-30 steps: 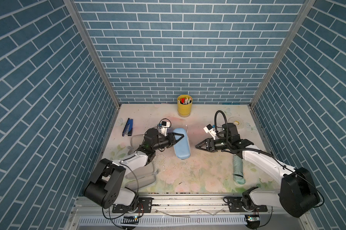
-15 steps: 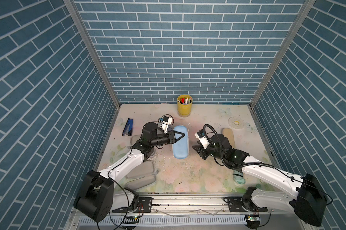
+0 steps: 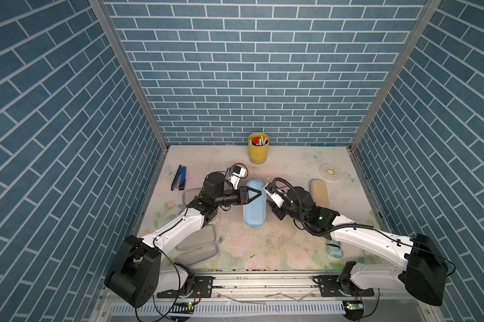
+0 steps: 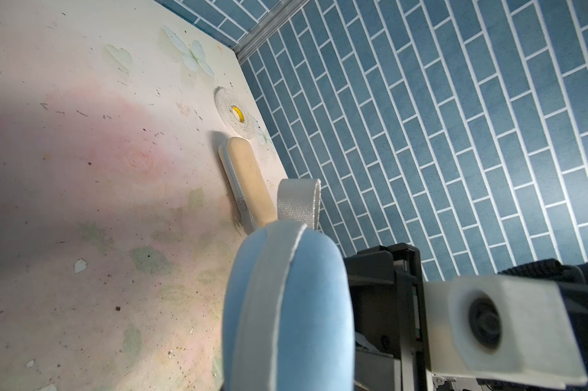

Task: Put umbrellas into zippered umbrella sleeves
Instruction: Zip the zipper on the umbrella sleeve.

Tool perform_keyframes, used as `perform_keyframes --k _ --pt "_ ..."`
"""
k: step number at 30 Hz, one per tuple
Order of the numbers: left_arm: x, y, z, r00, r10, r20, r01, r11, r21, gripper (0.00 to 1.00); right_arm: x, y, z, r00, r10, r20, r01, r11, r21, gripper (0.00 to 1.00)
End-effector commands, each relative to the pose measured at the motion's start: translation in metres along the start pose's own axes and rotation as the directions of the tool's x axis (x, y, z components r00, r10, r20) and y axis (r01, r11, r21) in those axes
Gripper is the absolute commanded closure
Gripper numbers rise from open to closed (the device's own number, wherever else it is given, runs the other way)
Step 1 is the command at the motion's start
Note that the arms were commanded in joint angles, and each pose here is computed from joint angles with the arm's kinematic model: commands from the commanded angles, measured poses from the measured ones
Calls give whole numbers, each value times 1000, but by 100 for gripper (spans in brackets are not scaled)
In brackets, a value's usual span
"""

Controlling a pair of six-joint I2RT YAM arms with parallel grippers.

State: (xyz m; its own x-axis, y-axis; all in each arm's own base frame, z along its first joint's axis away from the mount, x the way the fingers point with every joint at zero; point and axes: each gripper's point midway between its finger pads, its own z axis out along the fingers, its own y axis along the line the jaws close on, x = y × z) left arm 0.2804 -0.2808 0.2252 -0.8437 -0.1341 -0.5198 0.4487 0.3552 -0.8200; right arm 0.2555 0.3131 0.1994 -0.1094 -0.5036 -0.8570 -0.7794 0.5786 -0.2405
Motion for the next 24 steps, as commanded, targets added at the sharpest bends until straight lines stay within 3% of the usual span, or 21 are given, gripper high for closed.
perform_keyframes --k 1,9,16,24 --pt "-8 -21 4 998 55 4 -56 997 59 81 -31 2 0 994 -63 85 64 998 -10 64" --pt "-3 -24 8 998 56 -21 -55 996 74 84 -39 2 9 988 -96 123 96 995 10 77" --pt "-4 -22 8 997 70 -36 -68 996 51 85 -33 8 6 980 -148 131 147 989 17 99" --pt "-30 -22 -4 995 100 12 -100 995 9 87 21 45 -6 955 -295 -25 294 954 -59 100"
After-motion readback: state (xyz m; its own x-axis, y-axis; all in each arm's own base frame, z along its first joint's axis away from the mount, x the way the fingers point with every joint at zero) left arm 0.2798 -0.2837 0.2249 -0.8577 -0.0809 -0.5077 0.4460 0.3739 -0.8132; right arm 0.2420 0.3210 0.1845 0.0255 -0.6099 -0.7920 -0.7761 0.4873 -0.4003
